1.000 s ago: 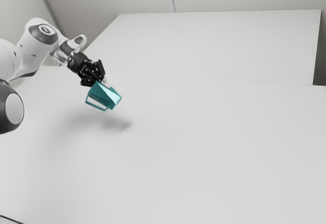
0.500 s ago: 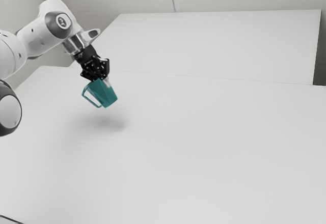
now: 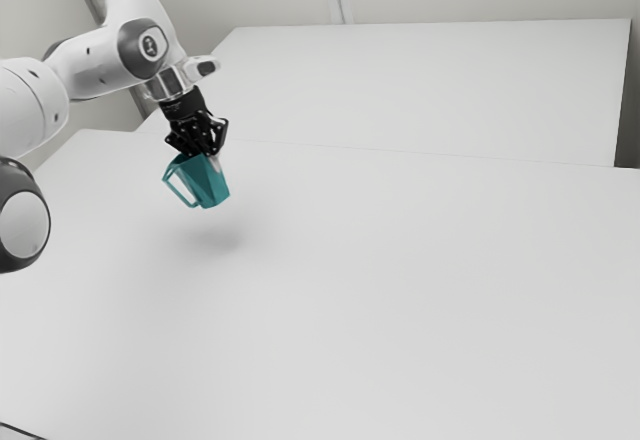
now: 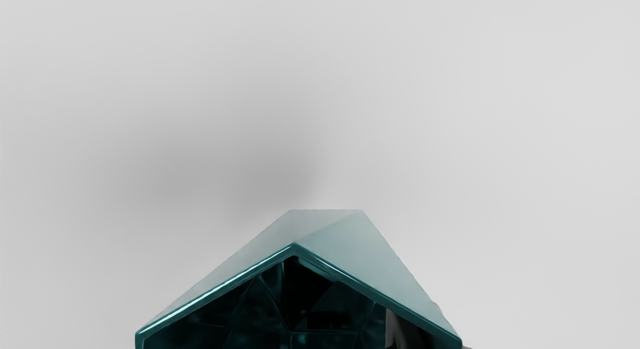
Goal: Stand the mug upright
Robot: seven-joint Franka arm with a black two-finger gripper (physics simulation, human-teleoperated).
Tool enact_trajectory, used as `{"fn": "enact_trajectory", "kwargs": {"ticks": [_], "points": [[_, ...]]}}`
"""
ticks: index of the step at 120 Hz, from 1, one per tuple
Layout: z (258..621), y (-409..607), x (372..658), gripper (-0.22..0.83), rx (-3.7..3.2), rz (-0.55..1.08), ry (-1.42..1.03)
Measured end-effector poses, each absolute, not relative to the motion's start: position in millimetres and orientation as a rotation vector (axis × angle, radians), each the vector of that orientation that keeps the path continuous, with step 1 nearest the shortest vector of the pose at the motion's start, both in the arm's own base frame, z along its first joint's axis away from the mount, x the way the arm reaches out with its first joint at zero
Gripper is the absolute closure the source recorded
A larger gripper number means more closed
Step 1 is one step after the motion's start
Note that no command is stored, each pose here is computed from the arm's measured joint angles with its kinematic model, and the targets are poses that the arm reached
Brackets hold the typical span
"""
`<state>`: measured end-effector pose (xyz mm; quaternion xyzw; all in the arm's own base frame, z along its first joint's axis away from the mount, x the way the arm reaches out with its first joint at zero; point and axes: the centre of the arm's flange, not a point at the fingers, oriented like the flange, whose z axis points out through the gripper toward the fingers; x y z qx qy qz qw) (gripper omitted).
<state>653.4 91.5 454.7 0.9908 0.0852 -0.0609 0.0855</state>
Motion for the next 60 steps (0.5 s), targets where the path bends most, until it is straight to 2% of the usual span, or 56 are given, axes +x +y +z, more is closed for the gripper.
{"fn": "enact_trajectory", "kwargs": {"ticks": [60], "points": [[425.2, 68.3, 656.7, 0.79, 3.040, -0.116, 0.251]]}}
